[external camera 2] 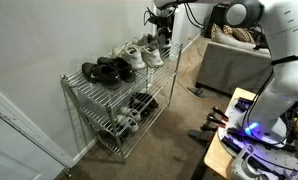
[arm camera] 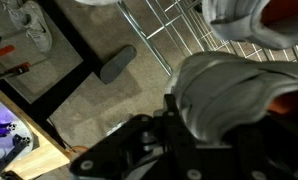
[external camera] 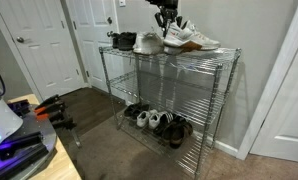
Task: Move the sneaker from the second shelf to the right side of the topmost shelf.
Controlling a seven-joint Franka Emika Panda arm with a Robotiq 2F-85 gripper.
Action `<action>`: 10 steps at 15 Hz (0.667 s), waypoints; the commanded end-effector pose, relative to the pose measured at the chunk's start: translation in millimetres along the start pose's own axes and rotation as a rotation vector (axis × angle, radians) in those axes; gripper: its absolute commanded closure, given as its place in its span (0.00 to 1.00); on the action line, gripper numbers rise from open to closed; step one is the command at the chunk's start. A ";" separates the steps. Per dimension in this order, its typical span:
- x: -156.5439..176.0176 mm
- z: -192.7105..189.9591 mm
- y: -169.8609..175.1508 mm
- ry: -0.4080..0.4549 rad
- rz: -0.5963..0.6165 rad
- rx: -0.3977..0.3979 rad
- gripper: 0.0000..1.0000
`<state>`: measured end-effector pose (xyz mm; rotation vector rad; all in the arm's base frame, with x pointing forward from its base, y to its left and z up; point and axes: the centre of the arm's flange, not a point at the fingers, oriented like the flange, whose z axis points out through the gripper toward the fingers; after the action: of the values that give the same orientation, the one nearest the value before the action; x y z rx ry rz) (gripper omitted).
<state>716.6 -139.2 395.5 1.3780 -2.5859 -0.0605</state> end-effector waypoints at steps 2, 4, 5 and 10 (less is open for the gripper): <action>1.3 -12.0 -6.0 -0.025 -0.016 -0.013 0.43; 0.7 -18.4 4.0 -0.025 -0.011 -0.002 0.30; -0.4 -21.6 9.6 -0.023 -0.006 0.010 0.23; -10.0 -30.4 26.9 -0.035 -0.024 0.031 0.00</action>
<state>721.4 -126.4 417.7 1.4155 -2.6020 -0.0318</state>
